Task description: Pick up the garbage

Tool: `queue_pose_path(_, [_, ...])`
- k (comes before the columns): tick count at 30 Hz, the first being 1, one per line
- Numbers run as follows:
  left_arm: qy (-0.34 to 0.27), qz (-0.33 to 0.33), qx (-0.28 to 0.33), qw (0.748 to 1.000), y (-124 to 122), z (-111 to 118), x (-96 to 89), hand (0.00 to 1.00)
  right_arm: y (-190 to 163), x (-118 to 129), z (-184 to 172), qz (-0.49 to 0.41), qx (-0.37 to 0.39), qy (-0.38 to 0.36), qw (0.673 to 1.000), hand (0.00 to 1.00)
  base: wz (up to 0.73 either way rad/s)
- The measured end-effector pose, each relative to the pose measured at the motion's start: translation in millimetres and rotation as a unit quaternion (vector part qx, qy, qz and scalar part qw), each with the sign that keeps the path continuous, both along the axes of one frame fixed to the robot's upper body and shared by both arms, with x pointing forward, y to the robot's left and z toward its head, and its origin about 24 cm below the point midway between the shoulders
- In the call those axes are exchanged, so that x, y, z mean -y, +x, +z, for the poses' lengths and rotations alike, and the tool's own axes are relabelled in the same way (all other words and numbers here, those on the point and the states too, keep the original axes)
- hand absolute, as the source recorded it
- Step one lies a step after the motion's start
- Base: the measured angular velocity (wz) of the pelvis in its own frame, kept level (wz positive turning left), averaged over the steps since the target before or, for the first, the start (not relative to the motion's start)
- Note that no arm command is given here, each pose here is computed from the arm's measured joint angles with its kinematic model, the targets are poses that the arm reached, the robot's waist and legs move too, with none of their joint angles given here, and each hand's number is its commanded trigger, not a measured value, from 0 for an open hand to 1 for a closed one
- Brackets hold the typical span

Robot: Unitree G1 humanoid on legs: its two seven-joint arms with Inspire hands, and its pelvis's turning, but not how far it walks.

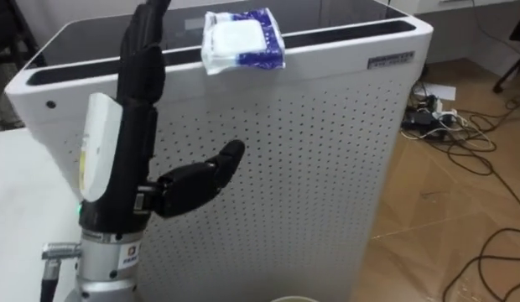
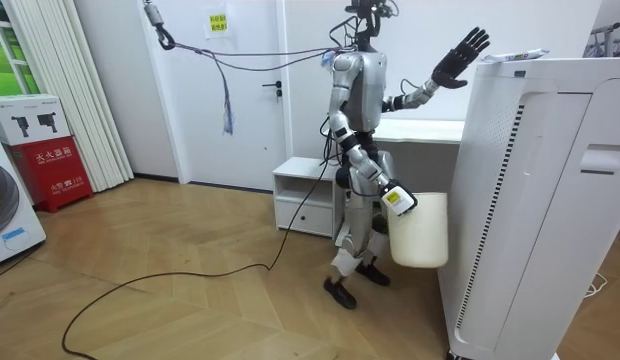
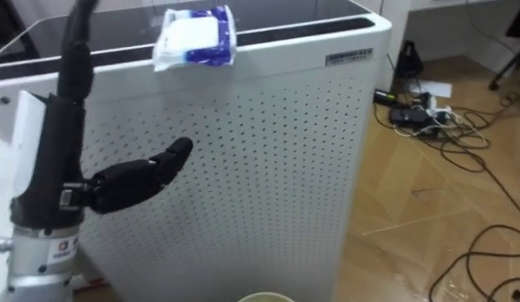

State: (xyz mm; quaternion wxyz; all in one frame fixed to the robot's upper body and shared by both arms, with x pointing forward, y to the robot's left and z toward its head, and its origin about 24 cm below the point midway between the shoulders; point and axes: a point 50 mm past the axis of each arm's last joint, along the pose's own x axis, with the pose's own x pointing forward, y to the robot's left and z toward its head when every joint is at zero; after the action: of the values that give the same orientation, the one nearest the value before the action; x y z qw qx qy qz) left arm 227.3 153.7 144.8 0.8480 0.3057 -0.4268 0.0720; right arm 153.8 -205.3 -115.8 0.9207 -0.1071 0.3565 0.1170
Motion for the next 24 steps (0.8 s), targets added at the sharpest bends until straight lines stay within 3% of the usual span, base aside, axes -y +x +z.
queue_pose_path(9, [0.034,0.008,0.078,0.996,-9,21,6.3,0.0,2,-5,2,0.025,0.002,0.007,1.0,1.0,0.02])
queue_pose_path(19, [0.038,0.016,0.076,0.996,-9,21,4.8,0.0,8,-10,5,0.036,0.01,0.014,0.999,1.0,0.03])
queue_pose_path(24, [0.072,0.031,0.073,0.994,-7,19,6.0,0.0,9,-13,5,0.047,0.01,0.015,0.999,1.0,0.0])
